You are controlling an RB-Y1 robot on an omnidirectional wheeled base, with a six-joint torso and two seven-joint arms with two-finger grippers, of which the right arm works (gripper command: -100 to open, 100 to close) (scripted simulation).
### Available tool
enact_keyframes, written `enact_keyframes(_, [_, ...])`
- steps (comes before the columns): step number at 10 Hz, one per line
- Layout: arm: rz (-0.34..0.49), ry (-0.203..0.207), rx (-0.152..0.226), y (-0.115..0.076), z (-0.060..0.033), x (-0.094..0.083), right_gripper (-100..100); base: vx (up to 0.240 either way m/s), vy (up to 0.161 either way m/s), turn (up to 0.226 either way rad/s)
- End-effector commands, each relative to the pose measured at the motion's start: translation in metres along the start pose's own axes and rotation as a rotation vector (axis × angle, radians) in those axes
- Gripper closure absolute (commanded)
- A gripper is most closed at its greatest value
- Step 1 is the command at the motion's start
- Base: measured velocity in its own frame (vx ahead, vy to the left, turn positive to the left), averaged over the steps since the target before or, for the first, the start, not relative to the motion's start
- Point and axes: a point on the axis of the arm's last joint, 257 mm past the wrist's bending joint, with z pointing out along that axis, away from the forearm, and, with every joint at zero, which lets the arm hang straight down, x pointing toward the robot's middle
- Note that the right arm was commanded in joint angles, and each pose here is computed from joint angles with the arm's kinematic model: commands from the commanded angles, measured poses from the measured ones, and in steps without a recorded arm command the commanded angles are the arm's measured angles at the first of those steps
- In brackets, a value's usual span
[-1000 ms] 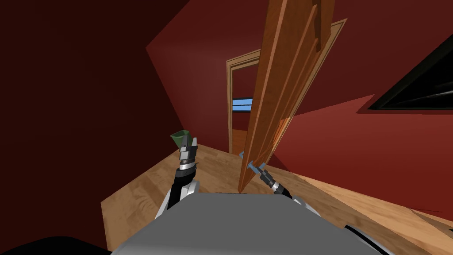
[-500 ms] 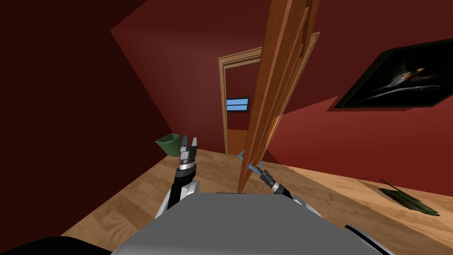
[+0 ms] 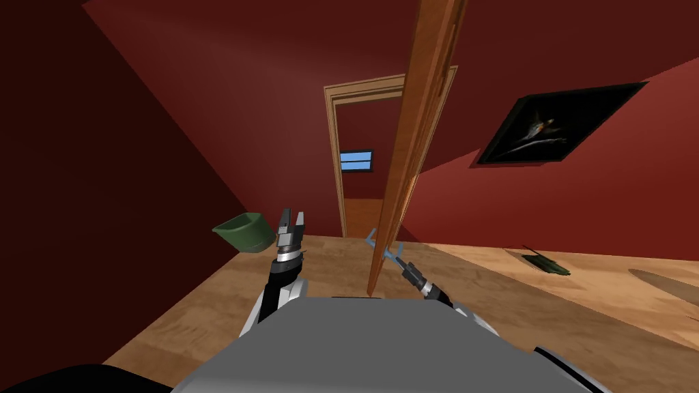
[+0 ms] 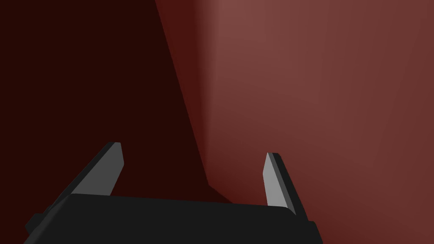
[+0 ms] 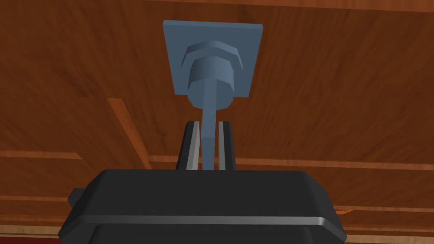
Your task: Pull the door open
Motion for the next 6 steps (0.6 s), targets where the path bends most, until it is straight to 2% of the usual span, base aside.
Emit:
enact_keyframes(1, [0.005, 0.019, 0.009, -0.005, -0.0067, 0.011, 100, -0.062, 0.027, -0.258])
enact_keyframes(3, [0.001, 0.033, 0.006, -0.005, -0.0096, 0.015, 100, -0.031, -0.02, -0.126])
enact_keyframes(4, [-0.001, 0.049, 0.003, -0.004, -0.0123, 0.019, 100, -0.055, -0.12, -0.201])
enact_keyframes(5, [-0.001, 0.053, 0.003, -0.004, -0.013, 0.02, 100, -0.038, -0.146, -0.079])
enact_keyframes(6, [0.0, 0.061, 0.002, -0.004, -0.0143, 0.022, 100, -0.015, -0.187, 0.036])
